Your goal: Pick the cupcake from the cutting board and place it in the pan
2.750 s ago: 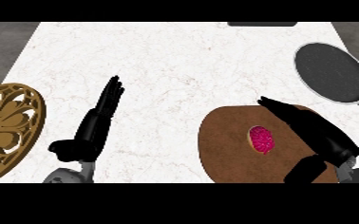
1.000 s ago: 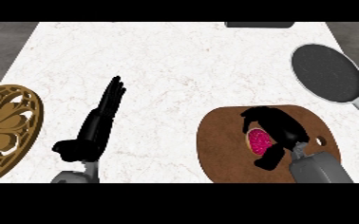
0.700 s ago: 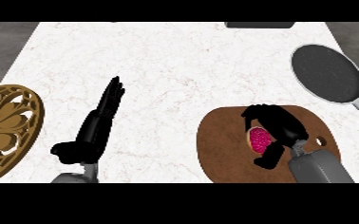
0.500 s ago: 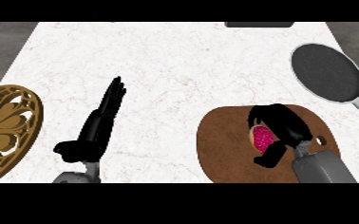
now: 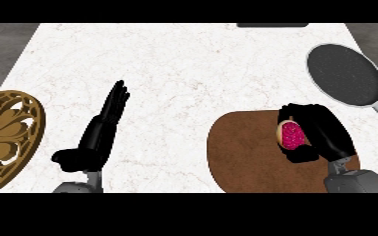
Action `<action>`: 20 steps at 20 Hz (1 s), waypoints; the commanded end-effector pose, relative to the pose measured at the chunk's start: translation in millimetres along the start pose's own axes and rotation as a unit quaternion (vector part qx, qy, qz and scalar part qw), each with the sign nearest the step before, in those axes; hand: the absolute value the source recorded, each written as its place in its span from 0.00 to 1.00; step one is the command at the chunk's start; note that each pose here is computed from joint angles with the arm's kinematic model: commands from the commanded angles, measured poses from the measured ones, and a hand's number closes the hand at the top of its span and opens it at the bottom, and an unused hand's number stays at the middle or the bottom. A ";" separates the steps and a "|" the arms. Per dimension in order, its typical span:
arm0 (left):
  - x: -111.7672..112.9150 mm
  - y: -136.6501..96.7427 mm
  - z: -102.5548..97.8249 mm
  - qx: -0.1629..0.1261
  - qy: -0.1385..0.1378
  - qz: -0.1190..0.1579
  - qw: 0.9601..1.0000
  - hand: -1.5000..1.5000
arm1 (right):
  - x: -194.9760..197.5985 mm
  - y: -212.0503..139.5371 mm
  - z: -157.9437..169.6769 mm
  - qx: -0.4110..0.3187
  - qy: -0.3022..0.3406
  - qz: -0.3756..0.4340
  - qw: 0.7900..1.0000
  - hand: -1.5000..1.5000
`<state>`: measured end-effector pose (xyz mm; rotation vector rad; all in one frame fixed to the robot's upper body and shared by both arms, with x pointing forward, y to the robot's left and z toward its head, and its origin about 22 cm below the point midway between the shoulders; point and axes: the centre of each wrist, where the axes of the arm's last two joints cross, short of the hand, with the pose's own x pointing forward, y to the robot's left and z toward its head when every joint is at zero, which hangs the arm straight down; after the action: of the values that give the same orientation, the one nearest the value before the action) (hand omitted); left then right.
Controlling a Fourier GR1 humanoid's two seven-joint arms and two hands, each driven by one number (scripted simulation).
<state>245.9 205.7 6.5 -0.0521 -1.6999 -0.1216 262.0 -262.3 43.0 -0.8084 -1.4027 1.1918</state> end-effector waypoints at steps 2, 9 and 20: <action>8.0 6.5 -3.9 0.005 0.003 -0.004 1.000 0.50 | 11.4 -25.3 23.0 -0.091 0.003 0.000 0.996 1.00; -2.8 9.3 11.4 -0.004 0.004 0.002 1.000 0.50 | 13.7 -62.9 38.7 -0.192 0.024 -0.089 0.977 1.00; -11.1 10.4 4.2 -0.003 0.003 0.002 1.000 0.50 | -82.5 -70.7 -1.8 -0.249 0.124 -0.186 0.942 1.00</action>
<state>246.2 206.9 6.9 -0.0630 -1.6959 -0.1319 276.9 -329.6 98.6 -0.9210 -1.5996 0.5259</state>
